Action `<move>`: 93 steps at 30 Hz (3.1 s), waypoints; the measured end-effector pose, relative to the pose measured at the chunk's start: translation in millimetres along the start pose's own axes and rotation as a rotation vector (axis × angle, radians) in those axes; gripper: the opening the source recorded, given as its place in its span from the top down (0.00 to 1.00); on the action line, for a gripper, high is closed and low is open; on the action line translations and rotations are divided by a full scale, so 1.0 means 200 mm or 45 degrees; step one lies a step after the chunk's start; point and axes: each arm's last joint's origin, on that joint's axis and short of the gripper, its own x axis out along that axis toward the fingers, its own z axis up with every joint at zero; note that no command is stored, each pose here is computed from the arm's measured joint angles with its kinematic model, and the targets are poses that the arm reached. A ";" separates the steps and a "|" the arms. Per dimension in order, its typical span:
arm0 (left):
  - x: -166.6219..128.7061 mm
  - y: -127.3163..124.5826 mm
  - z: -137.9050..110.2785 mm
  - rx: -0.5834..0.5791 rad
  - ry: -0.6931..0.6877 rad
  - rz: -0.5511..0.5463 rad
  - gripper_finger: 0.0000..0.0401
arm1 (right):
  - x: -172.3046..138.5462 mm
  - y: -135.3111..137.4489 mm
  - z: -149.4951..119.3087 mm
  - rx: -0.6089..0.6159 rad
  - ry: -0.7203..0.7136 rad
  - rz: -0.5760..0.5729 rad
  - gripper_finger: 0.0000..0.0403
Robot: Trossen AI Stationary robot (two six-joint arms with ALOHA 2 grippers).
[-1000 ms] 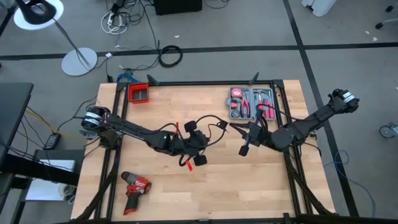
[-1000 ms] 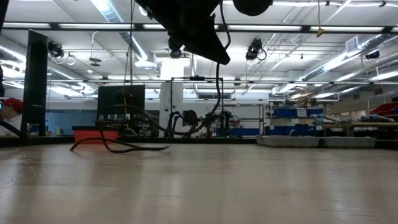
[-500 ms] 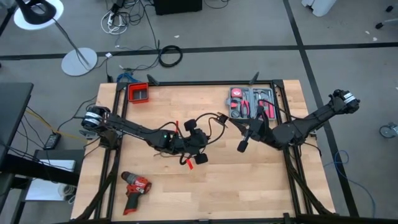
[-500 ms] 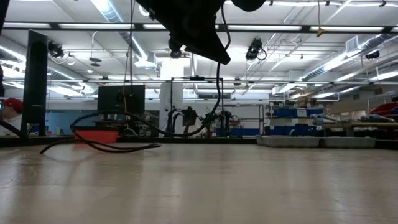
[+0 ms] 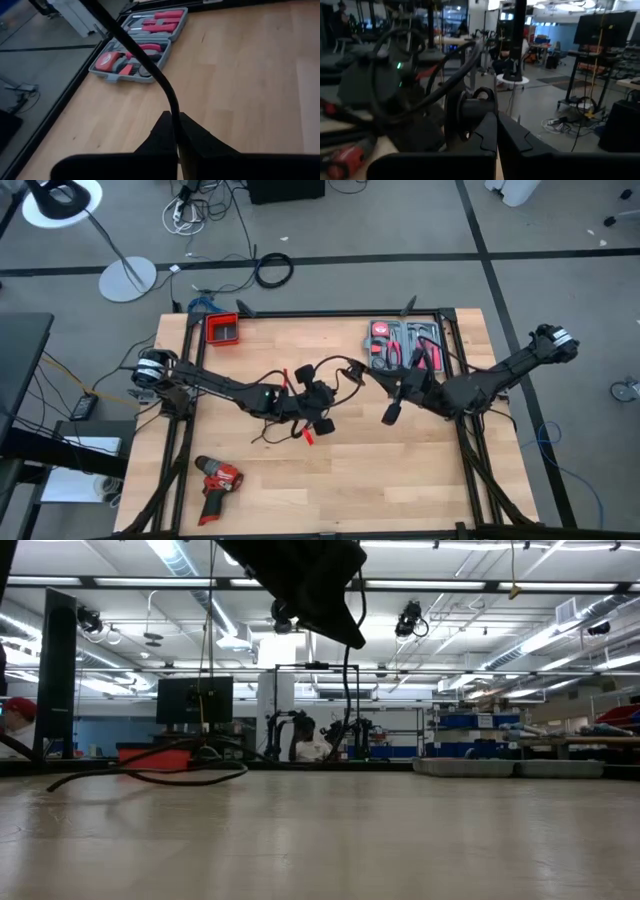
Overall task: Coil cords
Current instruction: Coil the black wire onto the black spool
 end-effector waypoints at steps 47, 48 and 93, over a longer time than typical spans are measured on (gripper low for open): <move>0.07 -0.08 -0.04 -0.070 0.001 -0.113 0.94 | 0.26 -0.03 -0.19 -0.018 0.152 -0.056 1.00; 0.07 -0.09 -0.05 -0.068 0.008 -0.131 0.94 | 0.26 -0.03 -0.20 -0.025 0.157 -0.069 1.00; -0.17 0.03 0.17 0.168 0.174 -0.157 0.62 | 0.05 -0.06 -0.17 -0.189 0.345 0.174 1.00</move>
